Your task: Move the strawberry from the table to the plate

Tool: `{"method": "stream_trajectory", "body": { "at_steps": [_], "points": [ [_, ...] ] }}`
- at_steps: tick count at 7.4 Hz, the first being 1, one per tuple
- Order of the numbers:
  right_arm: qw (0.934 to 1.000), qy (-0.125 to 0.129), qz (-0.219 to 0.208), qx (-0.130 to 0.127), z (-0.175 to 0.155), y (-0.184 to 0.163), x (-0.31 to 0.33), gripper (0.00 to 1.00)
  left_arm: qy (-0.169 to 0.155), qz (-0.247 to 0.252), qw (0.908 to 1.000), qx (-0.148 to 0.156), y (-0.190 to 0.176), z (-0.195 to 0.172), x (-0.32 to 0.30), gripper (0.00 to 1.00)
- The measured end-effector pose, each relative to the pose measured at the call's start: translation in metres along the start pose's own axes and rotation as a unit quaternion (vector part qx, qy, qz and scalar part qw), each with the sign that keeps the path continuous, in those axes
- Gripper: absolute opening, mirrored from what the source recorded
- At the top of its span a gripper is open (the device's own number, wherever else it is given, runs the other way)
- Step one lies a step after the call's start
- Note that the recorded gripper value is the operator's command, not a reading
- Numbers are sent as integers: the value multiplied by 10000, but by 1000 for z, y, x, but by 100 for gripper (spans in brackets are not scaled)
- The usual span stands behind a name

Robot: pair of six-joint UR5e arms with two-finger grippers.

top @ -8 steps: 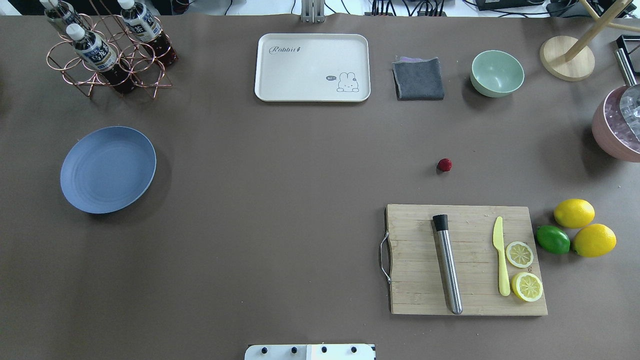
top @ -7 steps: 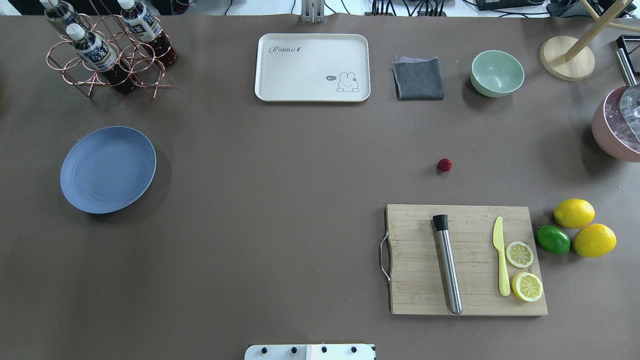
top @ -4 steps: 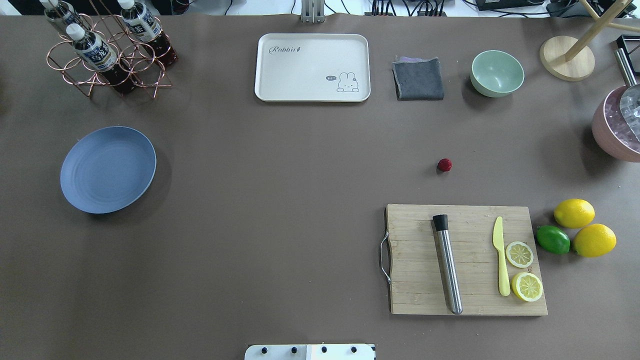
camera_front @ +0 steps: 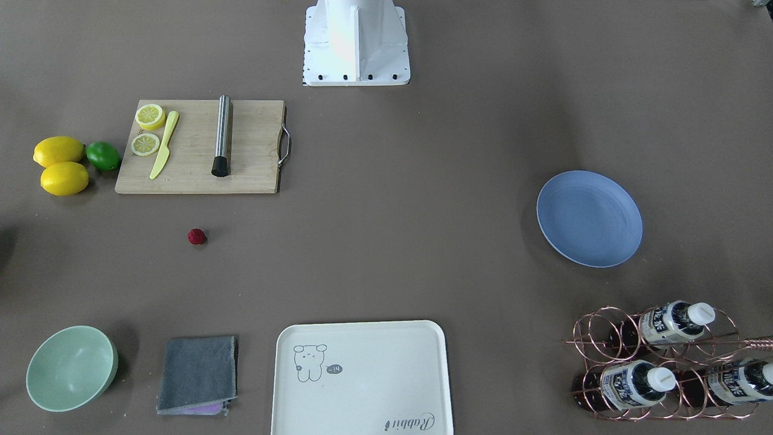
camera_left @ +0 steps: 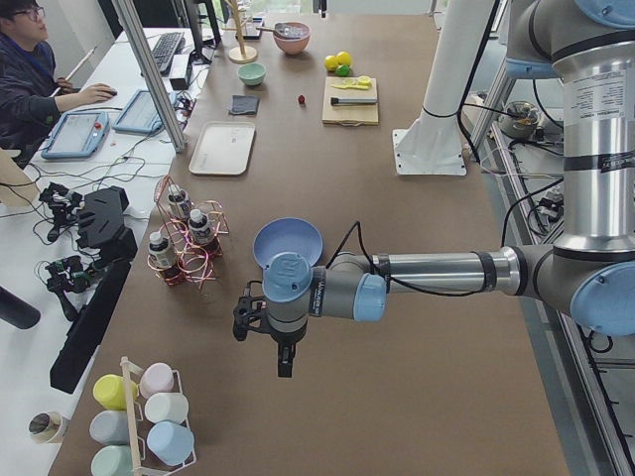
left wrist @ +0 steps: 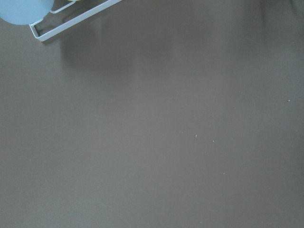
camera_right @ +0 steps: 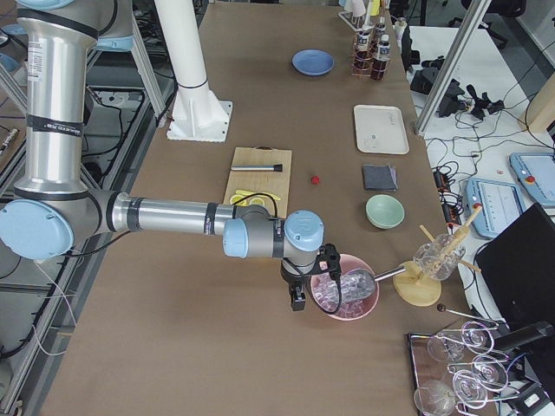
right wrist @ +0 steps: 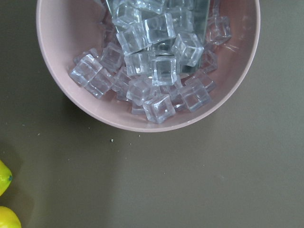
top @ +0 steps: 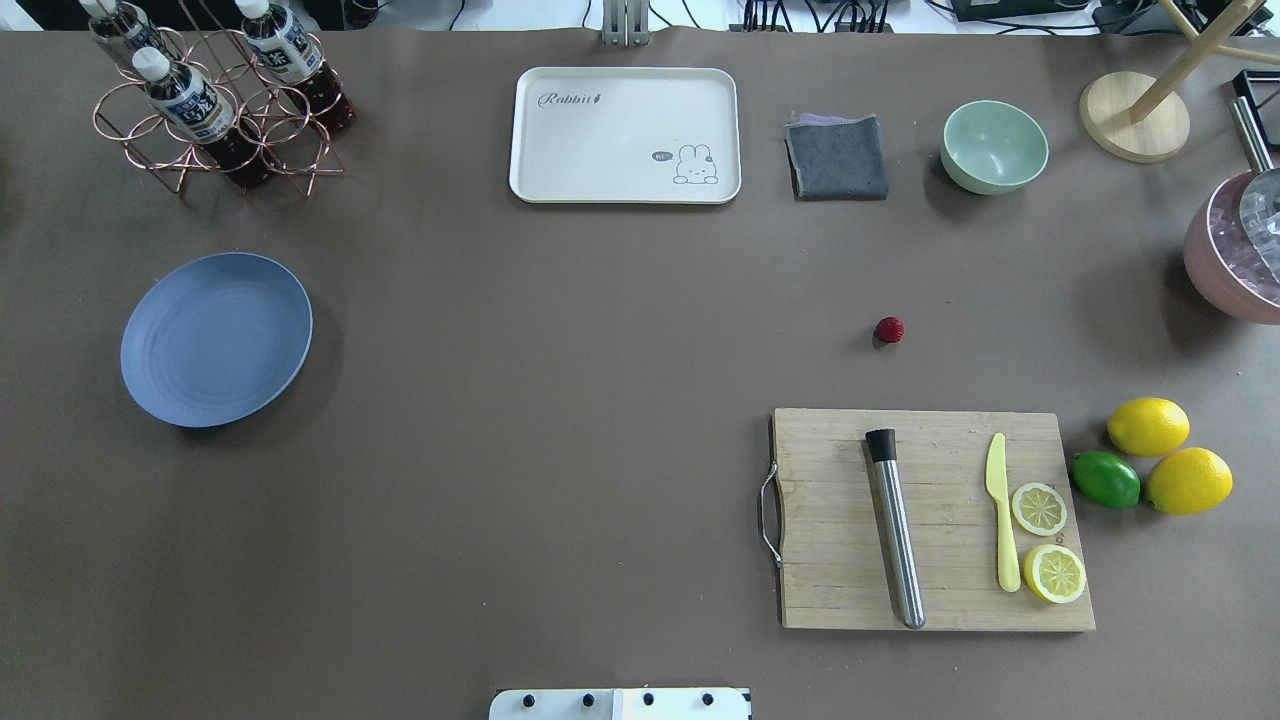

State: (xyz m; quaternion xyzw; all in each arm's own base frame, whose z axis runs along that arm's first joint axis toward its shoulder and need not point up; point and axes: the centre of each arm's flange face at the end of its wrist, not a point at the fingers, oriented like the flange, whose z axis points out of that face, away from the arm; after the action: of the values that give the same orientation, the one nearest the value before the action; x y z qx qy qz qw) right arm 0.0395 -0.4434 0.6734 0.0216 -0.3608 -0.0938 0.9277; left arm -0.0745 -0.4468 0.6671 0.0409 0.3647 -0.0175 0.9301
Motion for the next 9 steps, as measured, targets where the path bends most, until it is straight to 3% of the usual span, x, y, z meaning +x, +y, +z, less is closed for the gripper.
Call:
{"method": "stream_trajectory", "body": {
  "at_steps": [7, 8, 9],
  "points": [
    [10000, 1, -49, 46, -5, -1, -4, 100, 27, 149, 9998, 141, -5, -9, 7, 98],
    [10000, 0, -49, 46, -5, -1, -4, 100, 160, 172, 9996, 152, -6, -8, 9, 98],
    [9999, -20, -76, 76, -6, -2, -6, 100, 496, 187, 9985, 141, -5, -7, 14, 98]
  ]
}}
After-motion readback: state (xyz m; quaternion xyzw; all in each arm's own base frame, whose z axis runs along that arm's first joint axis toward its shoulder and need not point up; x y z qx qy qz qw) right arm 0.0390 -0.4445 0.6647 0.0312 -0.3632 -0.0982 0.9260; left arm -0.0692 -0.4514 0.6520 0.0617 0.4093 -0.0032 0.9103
